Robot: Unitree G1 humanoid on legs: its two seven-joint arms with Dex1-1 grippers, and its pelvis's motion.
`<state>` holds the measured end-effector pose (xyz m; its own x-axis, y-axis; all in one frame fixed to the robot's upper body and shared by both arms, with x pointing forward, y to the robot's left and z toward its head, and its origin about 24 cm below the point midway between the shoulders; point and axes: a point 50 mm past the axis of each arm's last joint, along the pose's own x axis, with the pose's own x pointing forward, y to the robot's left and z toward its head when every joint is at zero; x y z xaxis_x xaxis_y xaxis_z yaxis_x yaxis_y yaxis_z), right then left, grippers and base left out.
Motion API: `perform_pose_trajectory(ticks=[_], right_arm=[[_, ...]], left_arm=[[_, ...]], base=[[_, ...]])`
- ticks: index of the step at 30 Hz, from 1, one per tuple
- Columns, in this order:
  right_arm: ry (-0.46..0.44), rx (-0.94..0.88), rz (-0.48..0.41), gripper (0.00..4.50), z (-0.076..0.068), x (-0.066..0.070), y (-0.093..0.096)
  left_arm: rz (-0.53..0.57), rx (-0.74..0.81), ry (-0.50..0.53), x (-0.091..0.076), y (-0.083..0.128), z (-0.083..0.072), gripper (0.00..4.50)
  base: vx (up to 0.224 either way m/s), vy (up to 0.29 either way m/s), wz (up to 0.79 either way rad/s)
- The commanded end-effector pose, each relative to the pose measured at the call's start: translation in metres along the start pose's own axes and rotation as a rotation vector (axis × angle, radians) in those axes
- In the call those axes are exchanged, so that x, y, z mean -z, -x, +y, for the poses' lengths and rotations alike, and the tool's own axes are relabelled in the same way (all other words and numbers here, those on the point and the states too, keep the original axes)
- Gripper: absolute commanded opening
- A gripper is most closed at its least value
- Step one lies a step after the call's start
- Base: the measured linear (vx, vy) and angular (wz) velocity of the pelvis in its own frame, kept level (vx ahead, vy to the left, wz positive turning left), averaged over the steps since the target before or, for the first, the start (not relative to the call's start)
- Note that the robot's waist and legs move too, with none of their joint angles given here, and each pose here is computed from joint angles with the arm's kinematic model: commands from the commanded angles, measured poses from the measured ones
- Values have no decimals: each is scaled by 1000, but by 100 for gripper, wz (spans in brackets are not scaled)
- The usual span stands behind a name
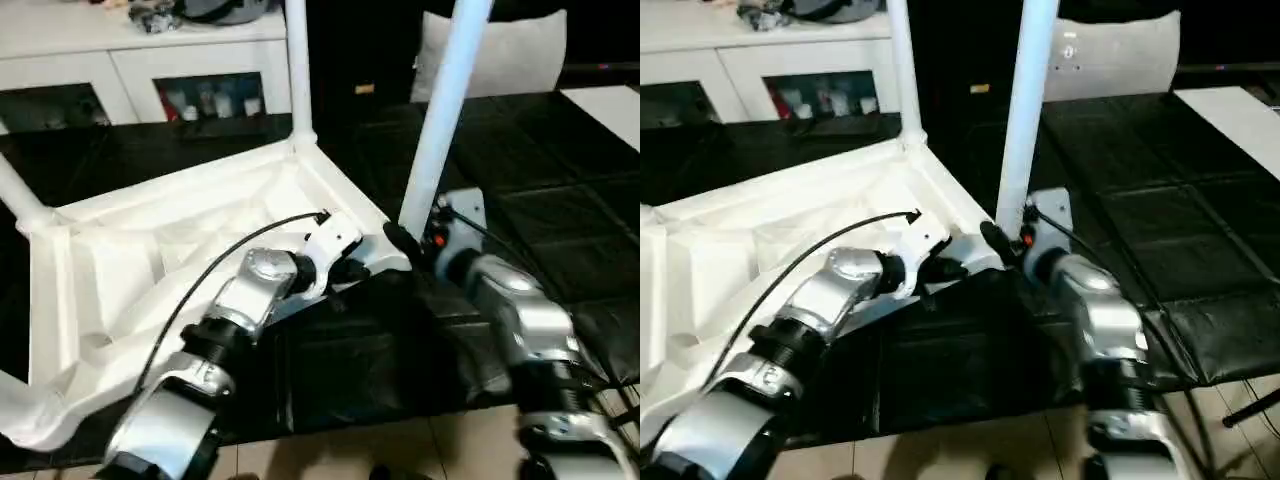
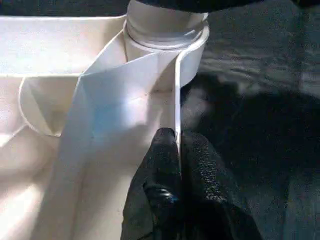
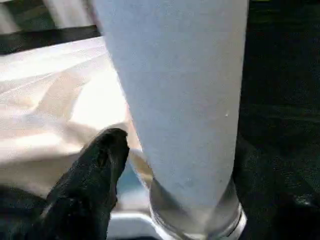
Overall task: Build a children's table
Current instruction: Rotate leg to tighten
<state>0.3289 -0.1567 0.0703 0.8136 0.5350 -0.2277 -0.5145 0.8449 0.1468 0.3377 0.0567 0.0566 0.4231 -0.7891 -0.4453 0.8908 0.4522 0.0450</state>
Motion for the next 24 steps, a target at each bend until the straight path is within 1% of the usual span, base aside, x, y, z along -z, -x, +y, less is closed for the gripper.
perform_pose_trajectory(ticks=[1, 2, 4, 5, 6, 9, 12, 14, 16, 17, 18, 19, 21, 23, 24], right_arm=[[51, -187, 8, 384, 11, 0, 5], [51, -187, 8, 399, 11, 0, 5], [103, -282, 35, 410, 8, -1, 16], [106, -287, 37, 417, 7, -1, 16], [128, -328, 51, 442, 6, -1, 21], [188, -407, 112, 442, -3, -1, 34], [247, -550, 199, 442, -8, 2, 49], [239, -616, 215, 442, -8, 2, 53], [226, -660, 214, 442, -6, 2, 55], [224, -674, 214, 427, -6, 1, 55], [224, -674, 214, 427, -6, 1, 55], [218, -705, 216, 408, -5, 1, 56], [211, -759, 220, 394, -2, 0, 56], [223, -780, 214, 367, 0, -1, 56], [223, -780, 214, 361, 0, -1, 56]], left_arm=[[-131, 43, -105, -23, 10, 2, 0], [-131, 43, -105, -23, 10, 2, 0], [-113, 81, -132, -18, 16, 4, 0], [-112, 83, -136, -17, 17, 4, 0], [-105, 99, -160, -15, 20, 5, 0], [-76, 166, -202, -7, 29, 6, 0], [-21, 313, -298, 4, 44, 4, 0], [11, 375, -336, 9, 51, 4, 0], [19, 409, -349, 10, 55, 4, 0], [18, 417, -352, 10, 56, 4, 0], [18, 417, -352, 10, 56, 4, 0], [15, 457, -362, 10, 58, 3, 0], [13, 529, -374, 9, 62, 0, 0], [15, 559, -384, 8, 64, -2, 0], [15, 559, -384, 8, 64, -2, 0]], base=[[0, 0, 0], [0, 0, 0], [0, 0, 0], [0, 0, 0], [0, 0, 0], [0, 0, 0], [0, 0, 0], [0, 0, 0], [0, 0, 0], [0, 0, 0], [0, 0, 0], [0, 0, 0], [0, 0, 0], [0, 0, 0], [0, 0, 0]])
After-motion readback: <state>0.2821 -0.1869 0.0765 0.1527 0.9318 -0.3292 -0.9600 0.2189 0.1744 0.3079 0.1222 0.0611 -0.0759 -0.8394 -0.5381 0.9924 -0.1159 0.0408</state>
